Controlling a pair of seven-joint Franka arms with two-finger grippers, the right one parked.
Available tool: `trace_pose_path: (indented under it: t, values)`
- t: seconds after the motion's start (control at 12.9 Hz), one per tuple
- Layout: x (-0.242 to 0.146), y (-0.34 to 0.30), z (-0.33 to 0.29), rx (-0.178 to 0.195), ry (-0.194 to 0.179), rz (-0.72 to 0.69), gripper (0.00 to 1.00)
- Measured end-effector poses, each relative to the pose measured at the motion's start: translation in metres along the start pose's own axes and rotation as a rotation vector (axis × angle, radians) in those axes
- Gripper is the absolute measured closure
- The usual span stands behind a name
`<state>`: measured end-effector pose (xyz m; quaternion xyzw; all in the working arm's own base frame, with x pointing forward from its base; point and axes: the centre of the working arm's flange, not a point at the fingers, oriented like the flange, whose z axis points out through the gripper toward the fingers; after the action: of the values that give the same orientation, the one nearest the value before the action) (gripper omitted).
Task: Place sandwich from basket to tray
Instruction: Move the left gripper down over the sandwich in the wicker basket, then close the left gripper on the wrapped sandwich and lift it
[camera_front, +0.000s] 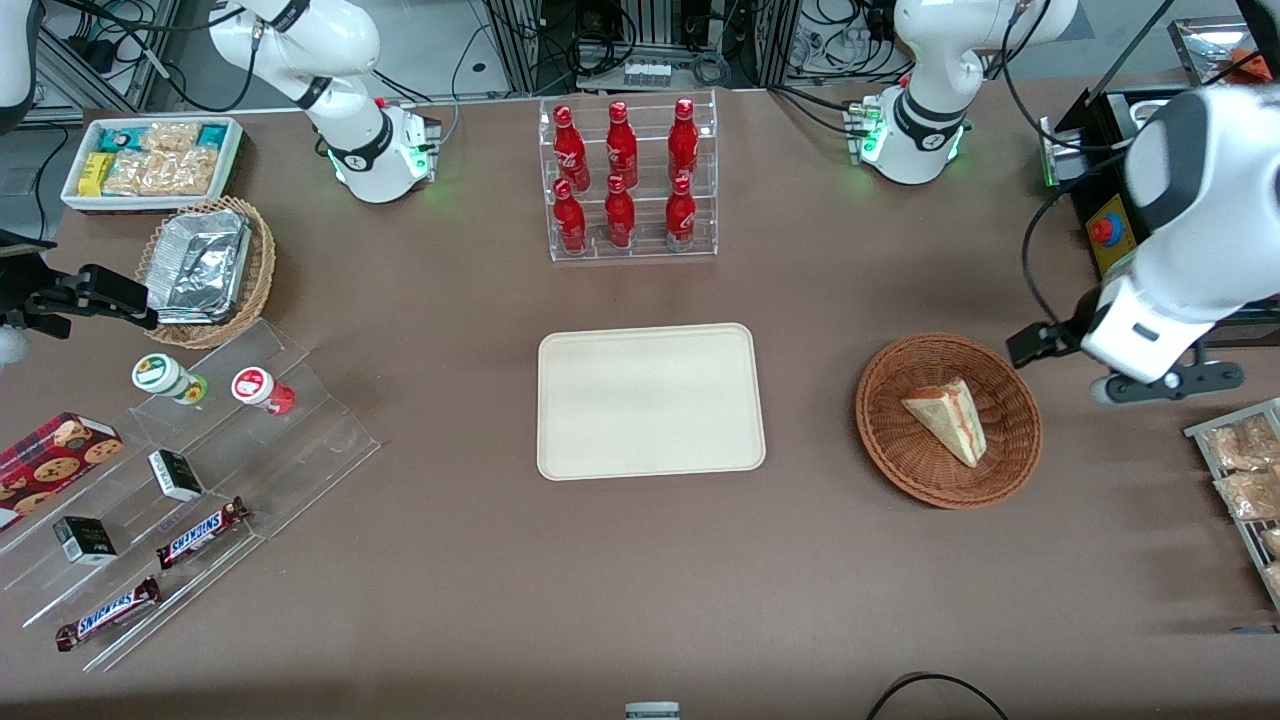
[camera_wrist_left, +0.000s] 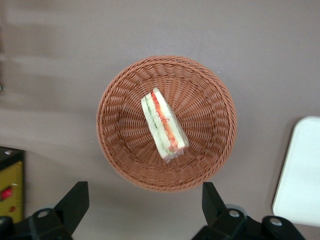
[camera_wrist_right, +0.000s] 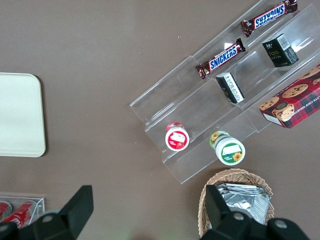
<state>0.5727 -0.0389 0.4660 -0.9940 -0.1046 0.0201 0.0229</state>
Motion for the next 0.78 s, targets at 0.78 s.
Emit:
trace_pose_path:
  t: [0.78]
  values:
    - [-0.025,0.018,0.135,-0.046,0.064,-0.350,0.00]
